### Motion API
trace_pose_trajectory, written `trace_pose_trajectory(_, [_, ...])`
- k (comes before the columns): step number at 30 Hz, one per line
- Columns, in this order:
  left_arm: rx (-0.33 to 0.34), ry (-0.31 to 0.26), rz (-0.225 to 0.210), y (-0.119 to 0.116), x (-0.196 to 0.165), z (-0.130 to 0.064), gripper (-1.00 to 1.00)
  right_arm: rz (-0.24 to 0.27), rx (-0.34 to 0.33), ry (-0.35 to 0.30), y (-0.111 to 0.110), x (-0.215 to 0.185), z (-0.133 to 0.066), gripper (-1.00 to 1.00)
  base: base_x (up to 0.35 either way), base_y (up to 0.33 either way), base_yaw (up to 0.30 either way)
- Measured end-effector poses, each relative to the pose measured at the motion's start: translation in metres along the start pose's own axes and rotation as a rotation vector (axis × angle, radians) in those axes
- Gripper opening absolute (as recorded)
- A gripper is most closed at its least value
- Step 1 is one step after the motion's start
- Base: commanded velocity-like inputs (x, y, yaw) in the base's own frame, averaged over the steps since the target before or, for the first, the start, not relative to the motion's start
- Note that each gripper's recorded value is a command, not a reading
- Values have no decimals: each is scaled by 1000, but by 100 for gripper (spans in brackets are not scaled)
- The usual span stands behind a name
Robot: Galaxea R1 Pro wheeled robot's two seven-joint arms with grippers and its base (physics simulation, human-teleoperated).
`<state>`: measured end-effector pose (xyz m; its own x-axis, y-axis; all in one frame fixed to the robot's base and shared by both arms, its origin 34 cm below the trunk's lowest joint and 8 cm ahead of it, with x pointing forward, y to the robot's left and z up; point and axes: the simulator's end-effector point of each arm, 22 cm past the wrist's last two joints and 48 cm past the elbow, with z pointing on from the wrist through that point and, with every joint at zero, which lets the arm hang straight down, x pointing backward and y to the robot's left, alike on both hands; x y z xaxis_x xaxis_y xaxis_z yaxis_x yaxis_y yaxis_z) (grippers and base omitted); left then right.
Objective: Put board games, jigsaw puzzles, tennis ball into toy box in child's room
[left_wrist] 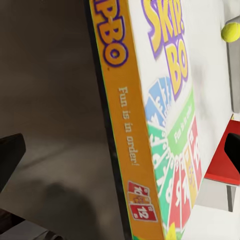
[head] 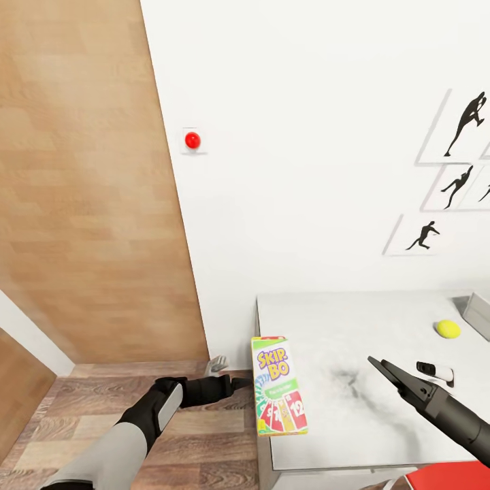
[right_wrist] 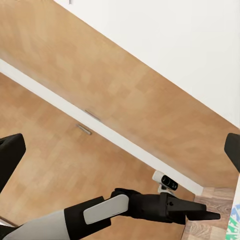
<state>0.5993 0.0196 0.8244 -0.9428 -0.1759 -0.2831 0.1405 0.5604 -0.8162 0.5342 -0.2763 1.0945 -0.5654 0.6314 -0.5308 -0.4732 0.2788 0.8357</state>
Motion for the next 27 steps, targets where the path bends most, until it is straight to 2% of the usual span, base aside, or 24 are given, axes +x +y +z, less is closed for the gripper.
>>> trace_pose_trajectory(27, [1,0,-9,10,-3,7,100,1,0,3,-12,3,4,100,0,0,0])
